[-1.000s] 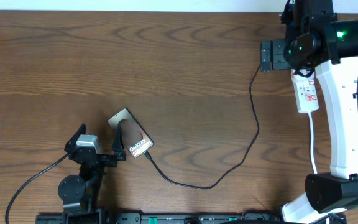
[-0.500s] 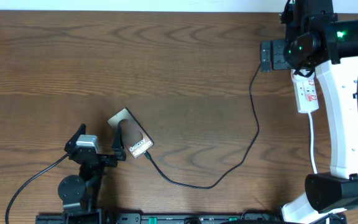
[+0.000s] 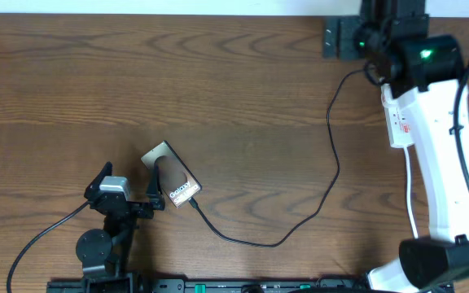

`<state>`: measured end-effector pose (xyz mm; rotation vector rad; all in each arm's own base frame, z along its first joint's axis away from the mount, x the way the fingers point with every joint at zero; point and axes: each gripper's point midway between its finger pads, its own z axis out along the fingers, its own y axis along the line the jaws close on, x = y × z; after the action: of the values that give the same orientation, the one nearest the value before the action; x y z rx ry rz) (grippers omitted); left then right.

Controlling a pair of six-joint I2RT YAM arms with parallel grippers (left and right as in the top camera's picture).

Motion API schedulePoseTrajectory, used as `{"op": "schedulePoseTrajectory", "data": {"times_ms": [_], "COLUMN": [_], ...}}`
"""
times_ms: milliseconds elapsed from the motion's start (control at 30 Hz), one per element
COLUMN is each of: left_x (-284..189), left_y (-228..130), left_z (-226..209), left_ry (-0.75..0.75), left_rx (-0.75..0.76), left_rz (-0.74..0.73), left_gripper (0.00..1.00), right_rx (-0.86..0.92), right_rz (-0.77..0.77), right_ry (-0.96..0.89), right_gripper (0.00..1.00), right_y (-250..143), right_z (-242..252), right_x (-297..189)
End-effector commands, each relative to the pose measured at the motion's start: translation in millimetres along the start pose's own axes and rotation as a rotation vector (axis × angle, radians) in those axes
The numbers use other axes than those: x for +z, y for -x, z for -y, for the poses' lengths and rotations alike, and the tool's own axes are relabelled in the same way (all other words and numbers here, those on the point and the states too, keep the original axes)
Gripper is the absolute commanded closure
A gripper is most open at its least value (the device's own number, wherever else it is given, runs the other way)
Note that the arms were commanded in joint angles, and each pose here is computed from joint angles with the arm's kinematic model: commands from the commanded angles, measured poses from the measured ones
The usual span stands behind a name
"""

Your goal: Plug charger to phone and switch on socket

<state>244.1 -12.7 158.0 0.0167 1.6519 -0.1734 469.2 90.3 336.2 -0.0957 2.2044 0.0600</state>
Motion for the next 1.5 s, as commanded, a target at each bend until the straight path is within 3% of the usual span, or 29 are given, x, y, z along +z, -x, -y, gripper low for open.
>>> {"op": "schedulePoseTrajectory", "data": {"times_ms": [0, 200, 567, 867, 1467], "left_x": [0, 0, 0, 0, 0], "left_y": [-15, -15, -15, -15, -15], "left_z": [1, 1, 1, 1, 1], "left_ry": [-0.009, -0.009, -0.009, -0.009, -0.009], "left_rx": [0.005, 0.005, 0.005, 0.005, 0.005], "left_rz": [-0.051, -0.051, -0.051, -0.051, -0.051], "left_gripper": [0.02, 0.02, 0.02, 0.02, 0.02], "right_rx": [-0.042, -0.039, -0.079, -0.254, -0.263], "right_rz": [0.122, 0.321, 0.623, 0.689, 0.693], "right_ry": [0.04, 0.064, 0.051, 0.105, 0.097], "right_gripper": [0.01, 0.01, 0.01, 0.01, 0.01], "right_y": [12, 8, -50, -124, -240], "right_z": [-16, -18, -2, -2, 26], "right_x": [-20, -33, -74, -92, -85]}}
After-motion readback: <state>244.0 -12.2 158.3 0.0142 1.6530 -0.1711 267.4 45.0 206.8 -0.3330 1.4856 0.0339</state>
